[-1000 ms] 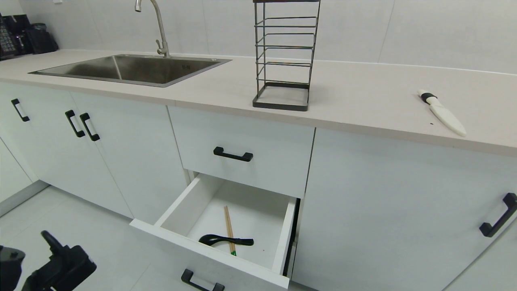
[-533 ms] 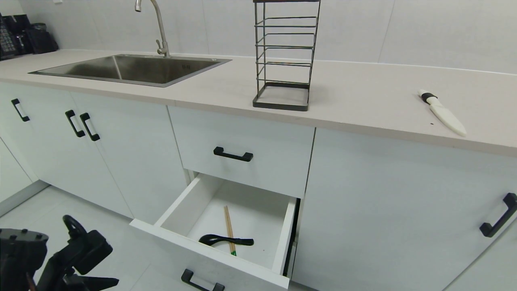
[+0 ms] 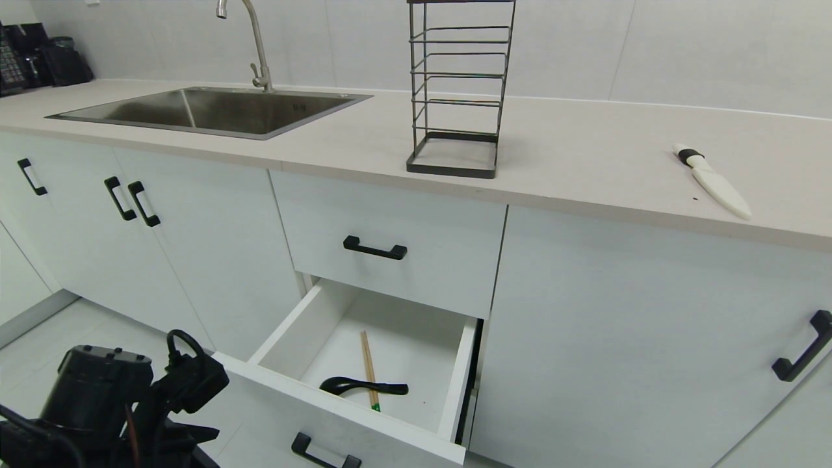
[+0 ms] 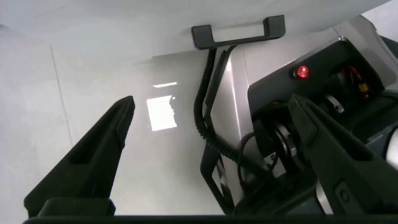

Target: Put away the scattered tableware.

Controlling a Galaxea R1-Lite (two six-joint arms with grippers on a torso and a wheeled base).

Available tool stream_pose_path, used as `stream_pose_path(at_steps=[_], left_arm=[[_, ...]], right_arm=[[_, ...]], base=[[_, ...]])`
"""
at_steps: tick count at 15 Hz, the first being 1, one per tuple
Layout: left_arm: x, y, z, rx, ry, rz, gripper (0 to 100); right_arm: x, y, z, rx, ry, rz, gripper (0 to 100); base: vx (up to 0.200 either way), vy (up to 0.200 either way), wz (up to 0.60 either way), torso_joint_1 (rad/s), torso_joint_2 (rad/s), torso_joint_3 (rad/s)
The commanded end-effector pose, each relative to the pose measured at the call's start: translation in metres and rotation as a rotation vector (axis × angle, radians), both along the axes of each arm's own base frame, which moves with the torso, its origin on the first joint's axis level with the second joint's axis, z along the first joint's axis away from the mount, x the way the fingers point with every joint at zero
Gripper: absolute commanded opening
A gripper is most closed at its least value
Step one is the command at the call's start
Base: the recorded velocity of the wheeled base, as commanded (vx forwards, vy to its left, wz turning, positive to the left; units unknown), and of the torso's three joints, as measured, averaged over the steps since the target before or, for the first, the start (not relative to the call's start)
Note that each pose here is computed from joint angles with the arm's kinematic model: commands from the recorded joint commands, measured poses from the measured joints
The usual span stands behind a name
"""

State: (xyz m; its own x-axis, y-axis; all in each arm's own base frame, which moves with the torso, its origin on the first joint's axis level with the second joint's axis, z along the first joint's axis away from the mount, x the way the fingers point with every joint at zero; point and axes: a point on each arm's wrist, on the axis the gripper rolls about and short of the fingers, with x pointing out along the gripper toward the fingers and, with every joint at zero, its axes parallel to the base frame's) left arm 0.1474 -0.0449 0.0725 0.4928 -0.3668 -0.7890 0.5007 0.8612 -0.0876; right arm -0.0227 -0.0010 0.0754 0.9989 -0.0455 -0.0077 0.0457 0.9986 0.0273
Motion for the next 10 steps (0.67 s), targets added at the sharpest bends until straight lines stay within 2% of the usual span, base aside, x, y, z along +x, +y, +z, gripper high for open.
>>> stream_pose_path(at_steps=[1, 4, 5, 8, 10], left_arm=[[0.005, -0.002, -0.009, 0.012, 0.045, -0.002, 100], [0.011, -0.004, -0.016, 0.014, 0.05, -0.006, 100], [0.021, -0.006, -0.02, 0.001, 0.02, 0.0, 100], [0.034, -0.01, -0.034, -0.011, -0.044, -0.004, 100], [0.039, -0.011, -0.039, -0.019, -0.057, -0.009, 100]], right_arm=[[0.0, 0.0, 0.0, 0.0, 0.002, 0.0, 100], [0.0, 0.0, 0.0, 0.0, 0.002, 0.001, 100], [0.0, 0.0, 0.0, 0.0, 0.002, 0.0, 100], [0.0, 0.0, 0.0, 0.0, 0.002, 0.0, 100], [0.0, 0.0, 0.0, 0.0, 0.002, 0.001, 100]], base=[[0.0, 0.0, 0.0, 0.0, 0.0, 0.0], [0.0, 0.0, 0.0, 0.0, 0.0, 0.0], [0.0, 0.0, 0.0, 0.0, 0.0, 0.0], [0.0, 0.0, 0.0, 0.0, 0.0, 0.0], [0.0, 0.0, 0.0, 0.0, 0.0, 0.0]])
